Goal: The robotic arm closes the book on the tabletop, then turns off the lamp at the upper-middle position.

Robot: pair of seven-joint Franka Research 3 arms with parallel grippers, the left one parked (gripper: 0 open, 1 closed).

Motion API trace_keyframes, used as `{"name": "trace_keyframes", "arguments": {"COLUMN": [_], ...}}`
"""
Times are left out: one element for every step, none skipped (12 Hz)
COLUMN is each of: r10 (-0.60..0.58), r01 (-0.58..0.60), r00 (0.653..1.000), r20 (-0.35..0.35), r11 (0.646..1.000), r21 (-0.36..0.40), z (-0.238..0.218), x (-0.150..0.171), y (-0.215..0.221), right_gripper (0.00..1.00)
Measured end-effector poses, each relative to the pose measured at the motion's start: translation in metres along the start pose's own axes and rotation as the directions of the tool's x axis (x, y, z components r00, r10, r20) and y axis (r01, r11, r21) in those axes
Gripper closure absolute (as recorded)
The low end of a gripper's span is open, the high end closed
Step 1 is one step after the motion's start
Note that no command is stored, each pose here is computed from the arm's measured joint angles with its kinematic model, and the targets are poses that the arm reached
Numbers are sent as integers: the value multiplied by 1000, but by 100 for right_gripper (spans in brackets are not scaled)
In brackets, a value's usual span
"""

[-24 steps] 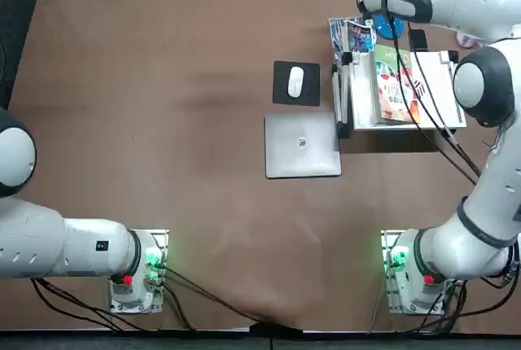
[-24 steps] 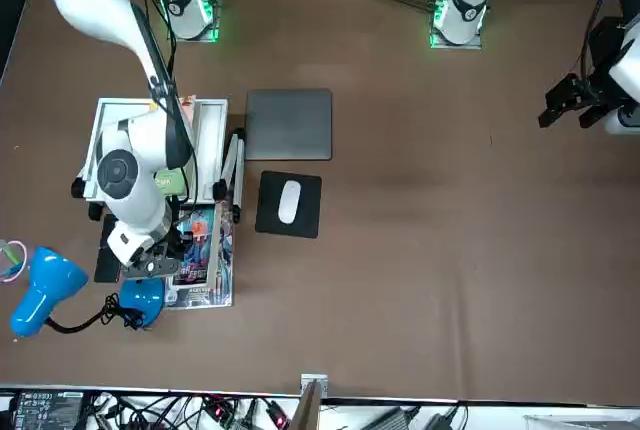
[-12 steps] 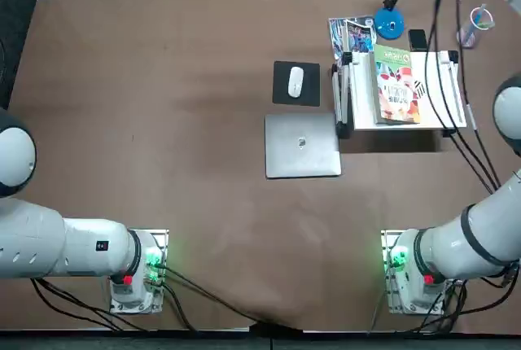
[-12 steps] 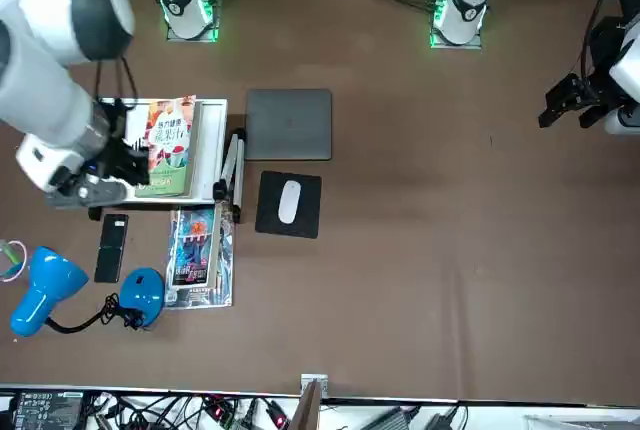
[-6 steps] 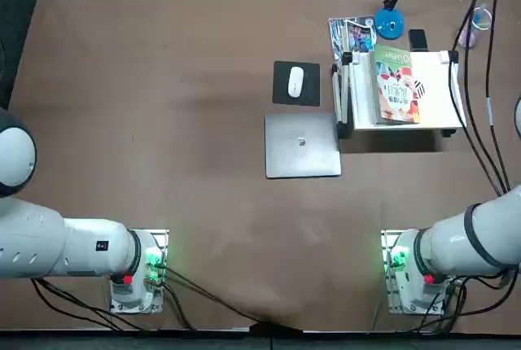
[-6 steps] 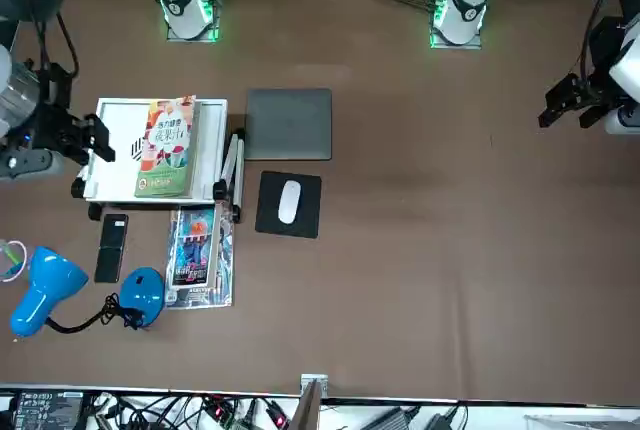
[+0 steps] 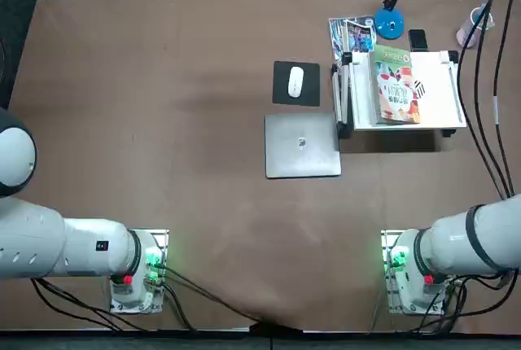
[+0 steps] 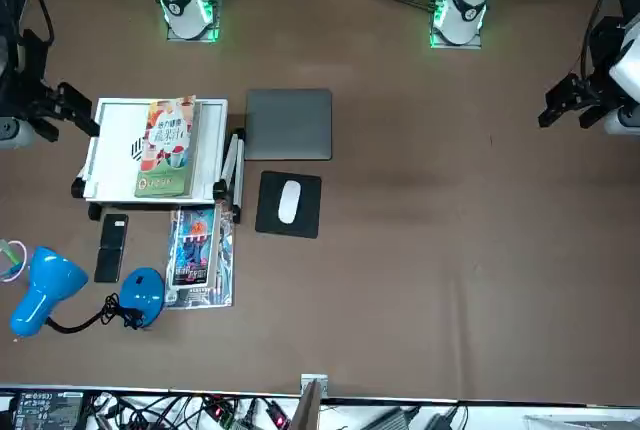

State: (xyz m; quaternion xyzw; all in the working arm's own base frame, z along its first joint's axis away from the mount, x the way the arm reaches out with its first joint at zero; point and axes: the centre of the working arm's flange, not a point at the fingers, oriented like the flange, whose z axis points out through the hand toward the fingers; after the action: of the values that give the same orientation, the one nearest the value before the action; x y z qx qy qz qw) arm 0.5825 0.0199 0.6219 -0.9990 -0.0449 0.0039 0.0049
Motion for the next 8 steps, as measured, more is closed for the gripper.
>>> {"name": "trace_keyframes", "arguments": {"r10": [4,9,15,22,29,37,47,58], "r01": [-4,-9,-15,-22,-29,-37,-47,-58], "r00": [1000,1000,1000,1000,1000,999,999,998], "r20": [5,5,3,2,0,1,4,9], "r11": [1000,1000,1000,1000,1000,999,999,998], "r21": [0,-1,-1,-2,-2,-3,-4,-4], "z": [-3,-5,-8,-10,-11,-12,-11,-10], "x": [-4,-6,-8,-10,-11,-14,-18,-22], "y": [2,5,8,12,15,19,25,30], "right_gripper": [0,0,0,0,0,0,0,0]}}
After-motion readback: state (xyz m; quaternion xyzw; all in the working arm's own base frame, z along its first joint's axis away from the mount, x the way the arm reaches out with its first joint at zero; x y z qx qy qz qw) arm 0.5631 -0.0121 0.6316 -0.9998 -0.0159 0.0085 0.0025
